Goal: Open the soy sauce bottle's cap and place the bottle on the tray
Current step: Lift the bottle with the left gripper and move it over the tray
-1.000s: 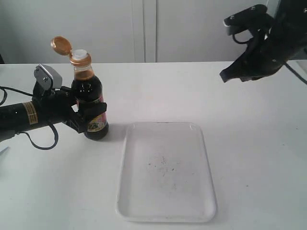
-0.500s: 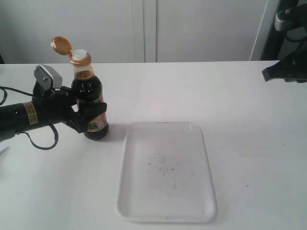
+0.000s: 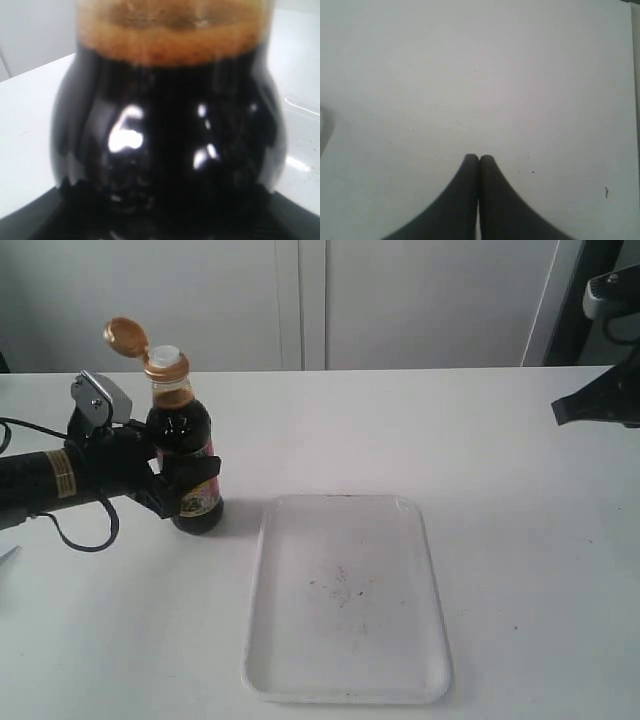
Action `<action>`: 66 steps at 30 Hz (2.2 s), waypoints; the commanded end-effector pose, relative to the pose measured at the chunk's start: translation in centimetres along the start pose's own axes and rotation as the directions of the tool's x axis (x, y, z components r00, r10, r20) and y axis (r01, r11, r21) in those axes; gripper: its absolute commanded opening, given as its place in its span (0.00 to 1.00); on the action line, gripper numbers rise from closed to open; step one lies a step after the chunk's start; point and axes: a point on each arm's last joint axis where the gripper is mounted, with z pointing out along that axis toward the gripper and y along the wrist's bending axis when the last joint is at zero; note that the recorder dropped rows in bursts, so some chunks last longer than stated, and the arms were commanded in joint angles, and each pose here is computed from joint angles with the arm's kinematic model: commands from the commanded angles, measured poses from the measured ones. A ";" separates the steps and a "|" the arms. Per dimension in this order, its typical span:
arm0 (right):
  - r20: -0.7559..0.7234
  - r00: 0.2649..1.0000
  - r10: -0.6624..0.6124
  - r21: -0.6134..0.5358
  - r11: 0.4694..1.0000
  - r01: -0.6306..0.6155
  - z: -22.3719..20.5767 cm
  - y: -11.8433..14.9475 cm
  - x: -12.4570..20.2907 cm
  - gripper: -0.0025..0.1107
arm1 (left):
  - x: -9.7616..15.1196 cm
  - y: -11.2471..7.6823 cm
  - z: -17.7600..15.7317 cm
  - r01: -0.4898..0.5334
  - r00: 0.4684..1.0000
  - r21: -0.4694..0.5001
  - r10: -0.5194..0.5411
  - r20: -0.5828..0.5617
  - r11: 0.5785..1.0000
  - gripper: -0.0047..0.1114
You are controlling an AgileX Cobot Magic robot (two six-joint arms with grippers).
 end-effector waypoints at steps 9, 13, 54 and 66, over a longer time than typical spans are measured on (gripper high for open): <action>0.053 0.998 0.037 -0.006 0.999 -0.036 -0.2 0.0 -0.3 0.02 | -6.5 -0.5 -2.2 0.013 0.979 -0.029 -0.007 0.203 0.999 0.04; 0.056 0.998 0.042 -0.008 0.999 -0.041 -0.2 0.0 -0.3 0.02 | -7.6 -0.9 -2.8 0.037 0.973 -0.021 -0.031 0.227 0.999 0.04; 0.077 0.990 0.119 -0.040 0.992 -0.116 0.1 0.3 -0.1 0.02 | -8.0 -16.0 3.1 -0.048 0.982 0.281 -0.006 0.191 0.958 0.04; 0.082 0.988 0.128 -0.044 0.991 -0.125 0.1 0.3 -0.2 0.02 | -5.0 -15.9 4.9 -0.041 0.983 0.294 -0.014 0.181 0.955 0.04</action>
